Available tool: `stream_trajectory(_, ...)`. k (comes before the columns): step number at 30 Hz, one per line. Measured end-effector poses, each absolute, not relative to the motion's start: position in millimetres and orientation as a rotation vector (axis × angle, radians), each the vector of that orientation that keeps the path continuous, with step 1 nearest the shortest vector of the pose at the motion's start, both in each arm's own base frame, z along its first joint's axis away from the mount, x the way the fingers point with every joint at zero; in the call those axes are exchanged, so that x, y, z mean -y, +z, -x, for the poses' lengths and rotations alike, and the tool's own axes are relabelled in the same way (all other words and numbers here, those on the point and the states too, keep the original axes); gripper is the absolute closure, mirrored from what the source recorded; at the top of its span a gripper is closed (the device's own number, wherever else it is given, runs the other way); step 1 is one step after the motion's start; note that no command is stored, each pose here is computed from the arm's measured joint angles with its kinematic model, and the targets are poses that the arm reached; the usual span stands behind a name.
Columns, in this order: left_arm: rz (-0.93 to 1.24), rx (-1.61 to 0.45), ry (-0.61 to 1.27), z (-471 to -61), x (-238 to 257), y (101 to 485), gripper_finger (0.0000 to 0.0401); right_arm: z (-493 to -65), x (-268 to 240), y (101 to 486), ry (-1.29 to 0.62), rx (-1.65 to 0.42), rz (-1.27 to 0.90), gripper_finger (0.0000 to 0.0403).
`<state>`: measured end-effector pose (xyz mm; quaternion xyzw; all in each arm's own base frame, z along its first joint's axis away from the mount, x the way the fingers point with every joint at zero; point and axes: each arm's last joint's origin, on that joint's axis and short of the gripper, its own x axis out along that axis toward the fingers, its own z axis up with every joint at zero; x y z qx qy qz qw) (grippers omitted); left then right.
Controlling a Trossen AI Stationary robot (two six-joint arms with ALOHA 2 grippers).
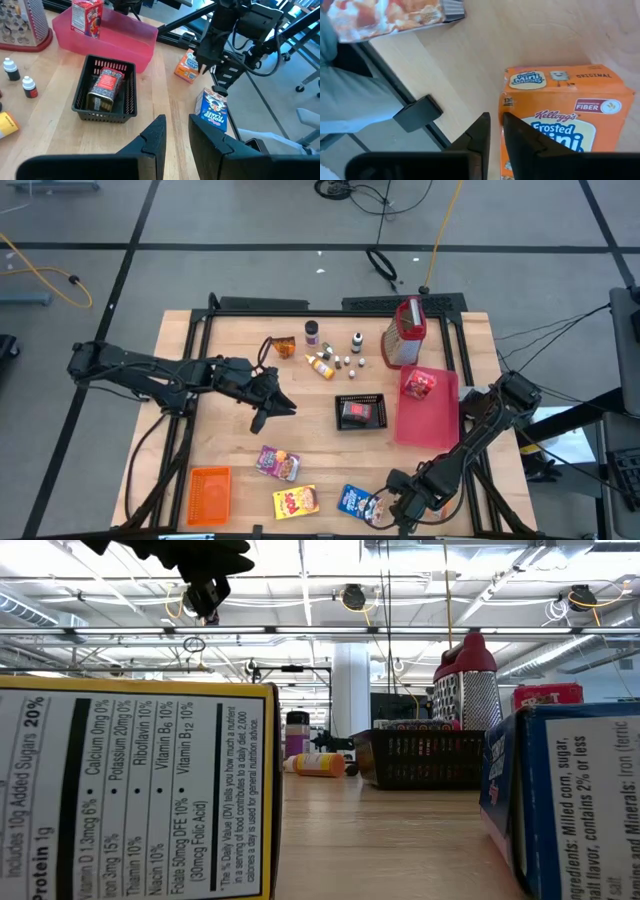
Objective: Pick & Place Kitchen Items
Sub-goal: Put the orange cereal box into the red bin
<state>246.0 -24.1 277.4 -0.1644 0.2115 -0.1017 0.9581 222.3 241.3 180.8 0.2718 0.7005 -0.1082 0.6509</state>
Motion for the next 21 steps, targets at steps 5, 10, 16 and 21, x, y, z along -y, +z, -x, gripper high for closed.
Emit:
stream_trajectory(5, 0.332, -0.429, -0.208, -246.0, 24.6, 277.3, 0.032, -223.7, -242.4, 172.4, -0.276, -1.599, -0.59, 0.0366)
stream_trajectory(10, 0.322, -0.428, -0.188, -246.0, 24.5, 277.0, 0.032, -225.9, -244.3, 166.2, -0.283, -1.593, -0.584, 0.0377)
stream_trajectory(16, 0.313, -0.452, -0.138, -245.1, 23.2, 274.2, 0.032, -226.8, -242.9, 164.9, -0.313, -1.548, -0.57, 0.0401)
stream_trajectory(21, 0.316, -0.463, -0.137, -244.6, 23.6, 273.3, 0.032, -225.8, -241.3, 165.4, -0.342, -1.549, -0.568, 0.0402)
